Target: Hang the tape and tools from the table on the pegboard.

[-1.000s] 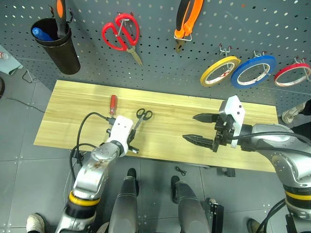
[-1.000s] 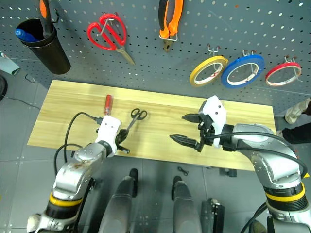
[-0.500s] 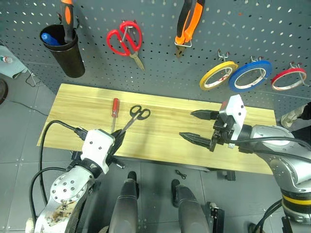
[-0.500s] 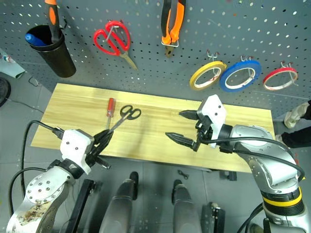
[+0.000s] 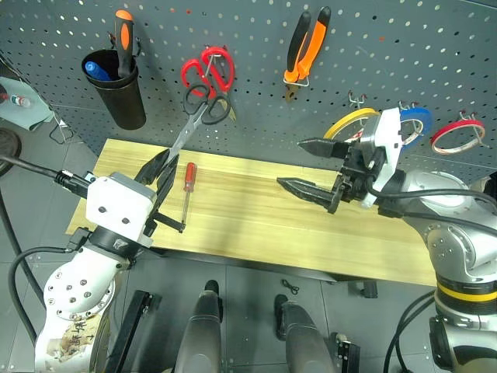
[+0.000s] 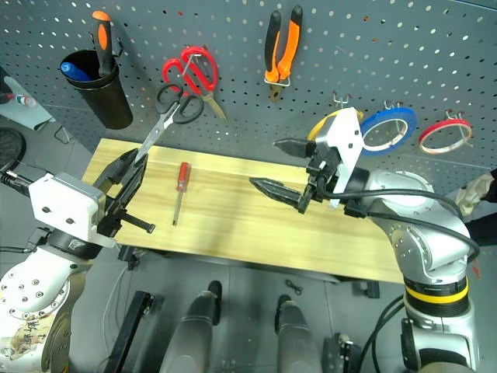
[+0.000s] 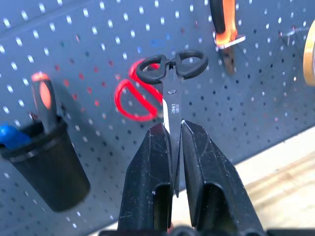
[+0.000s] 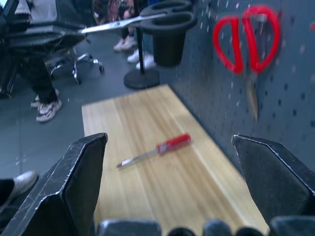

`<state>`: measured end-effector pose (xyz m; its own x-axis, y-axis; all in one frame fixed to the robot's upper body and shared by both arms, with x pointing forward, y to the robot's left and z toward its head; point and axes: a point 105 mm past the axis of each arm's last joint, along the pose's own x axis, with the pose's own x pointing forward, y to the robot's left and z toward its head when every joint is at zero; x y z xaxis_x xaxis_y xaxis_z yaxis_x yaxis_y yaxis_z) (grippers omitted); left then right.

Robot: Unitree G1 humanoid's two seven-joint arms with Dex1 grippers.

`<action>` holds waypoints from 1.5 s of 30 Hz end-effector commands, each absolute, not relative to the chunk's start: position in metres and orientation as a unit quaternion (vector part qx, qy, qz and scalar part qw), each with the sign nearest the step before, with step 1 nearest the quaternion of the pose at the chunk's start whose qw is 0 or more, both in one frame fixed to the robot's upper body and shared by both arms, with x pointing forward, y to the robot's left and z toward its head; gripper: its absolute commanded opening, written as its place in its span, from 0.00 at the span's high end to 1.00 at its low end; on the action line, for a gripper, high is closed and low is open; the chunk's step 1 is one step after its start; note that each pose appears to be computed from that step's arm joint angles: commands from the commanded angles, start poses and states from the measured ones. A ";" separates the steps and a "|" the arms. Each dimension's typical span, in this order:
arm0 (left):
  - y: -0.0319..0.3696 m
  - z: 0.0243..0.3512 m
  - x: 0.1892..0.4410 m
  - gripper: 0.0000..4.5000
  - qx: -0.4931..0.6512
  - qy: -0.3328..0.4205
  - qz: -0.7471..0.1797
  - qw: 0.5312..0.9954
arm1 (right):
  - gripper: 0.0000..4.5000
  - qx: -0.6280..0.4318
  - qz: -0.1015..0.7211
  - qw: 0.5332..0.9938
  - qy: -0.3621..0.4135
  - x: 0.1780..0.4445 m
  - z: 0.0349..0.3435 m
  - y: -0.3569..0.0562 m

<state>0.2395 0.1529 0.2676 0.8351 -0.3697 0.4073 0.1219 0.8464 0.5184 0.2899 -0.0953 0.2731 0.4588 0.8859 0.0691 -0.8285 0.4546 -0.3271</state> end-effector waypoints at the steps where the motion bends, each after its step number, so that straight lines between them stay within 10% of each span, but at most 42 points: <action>1: 0.149 0.286 0.230 0.99 0.257 -0.299 -0.119 0.911 | 0.00 -0.108 0.517 0.833 -0.166 0.281 0.301 -0.091; 45: 0.147 0.254 0.306 0.99 0.214 -0.241 -0.098 0.941 | 0.00 -0.095 0.490 0.843 -0.201 0.288 0.340 -0.077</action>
